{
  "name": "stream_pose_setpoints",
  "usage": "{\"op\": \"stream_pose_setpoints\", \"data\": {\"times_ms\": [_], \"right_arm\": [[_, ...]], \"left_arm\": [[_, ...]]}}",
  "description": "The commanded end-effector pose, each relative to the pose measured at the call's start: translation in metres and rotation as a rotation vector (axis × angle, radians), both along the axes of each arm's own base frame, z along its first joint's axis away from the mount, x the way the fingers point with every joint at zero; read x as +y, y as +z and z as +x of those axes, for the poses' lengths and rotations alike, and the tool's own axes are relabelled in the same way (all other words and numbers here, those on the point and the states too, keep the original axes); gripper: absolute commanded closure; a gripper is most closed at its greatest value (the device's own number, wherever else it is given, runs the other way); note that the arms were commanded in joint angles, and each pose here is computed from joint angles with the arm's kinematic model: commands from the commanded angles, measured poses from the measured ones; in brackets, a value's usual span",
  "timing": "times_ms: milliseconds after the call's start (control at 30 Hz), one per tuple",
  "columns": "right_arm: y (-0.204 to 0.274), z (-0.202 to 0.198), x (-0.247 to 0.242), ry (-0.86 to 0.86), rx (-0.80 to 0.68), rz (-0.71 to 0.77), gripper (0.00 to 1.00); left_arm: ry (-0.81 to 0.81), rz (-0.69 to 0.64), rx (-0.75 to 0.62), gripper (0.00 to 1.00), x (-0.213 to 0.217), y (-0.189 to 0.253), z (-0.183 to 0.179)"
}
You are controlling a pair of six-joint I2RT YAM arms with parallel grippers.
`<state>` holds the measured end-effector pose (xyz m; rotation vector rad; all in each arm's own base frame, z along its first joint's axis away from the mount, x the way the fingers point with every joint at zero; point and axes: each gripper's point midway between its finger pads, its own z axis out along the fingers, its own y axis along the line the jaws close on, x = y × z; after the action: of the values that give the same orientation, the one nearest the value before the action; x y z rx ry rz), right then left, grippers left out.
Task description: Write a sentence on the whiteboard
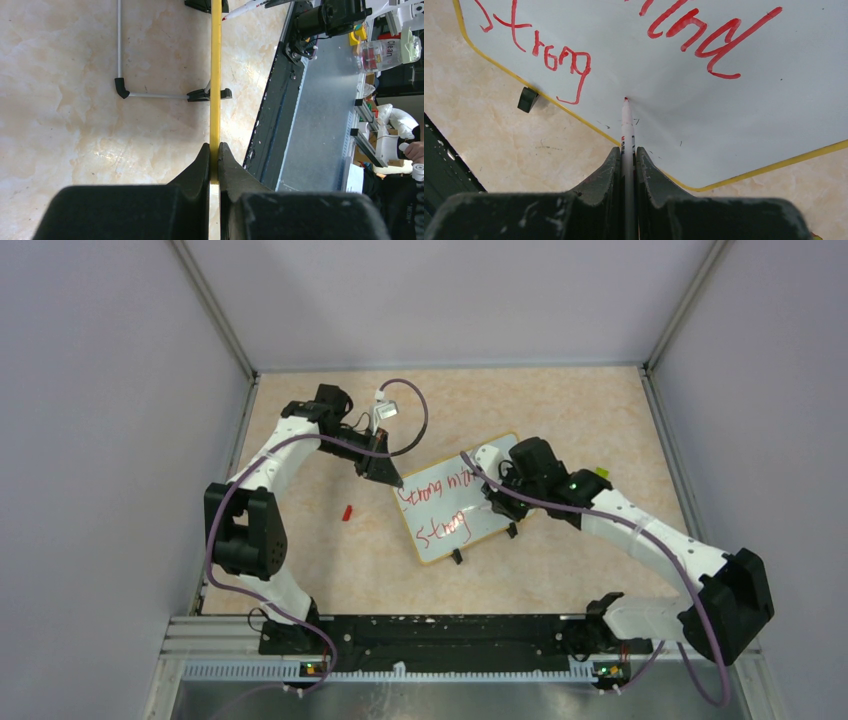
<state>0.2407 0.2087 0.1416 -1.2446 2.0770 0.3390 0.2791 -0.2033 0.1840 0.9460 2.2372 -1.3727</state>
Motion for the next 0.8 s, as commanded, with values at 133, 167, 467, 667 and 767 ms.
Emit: {"op": "stream_pose_setpoints", "data": {"times_ms": [133, 167, 467, 667, 767], "right_arm": [[0.015, 0.007, 0.018, 0.035, -0.018, 0.058, 1.0], [0.012, 0.006, 0.019, 0.041, -0.014, 0.054, 1.0], [-0.006, -0.003, 0.007, 0.041, -0.009, -0.004, 1.0], [-0.002, 0.002, -0.007, 0.005, -0.032, -0.026, 1.0], [-0.002, 0.003, -0.01, -0.005, -0.035, -0.03, 1.0]], "left_arm": [[-0.008, -0.005, -0.037, 1.0, -0.002, 0.004, 0.006], [-0.007, -0.006, -0.037, 1.0, -0.002, 0.004, 0.007], [-0.007, -0.003, -0.034, 1.0, -0.001, 0.004, 0.006], [-0.008, -0.006, -0.034, 1.0, -0.002, 0.004, 0.007], [-0.007, -0.005, -0.035, 1.0, -0.002, 0.005, 0.007]]}}
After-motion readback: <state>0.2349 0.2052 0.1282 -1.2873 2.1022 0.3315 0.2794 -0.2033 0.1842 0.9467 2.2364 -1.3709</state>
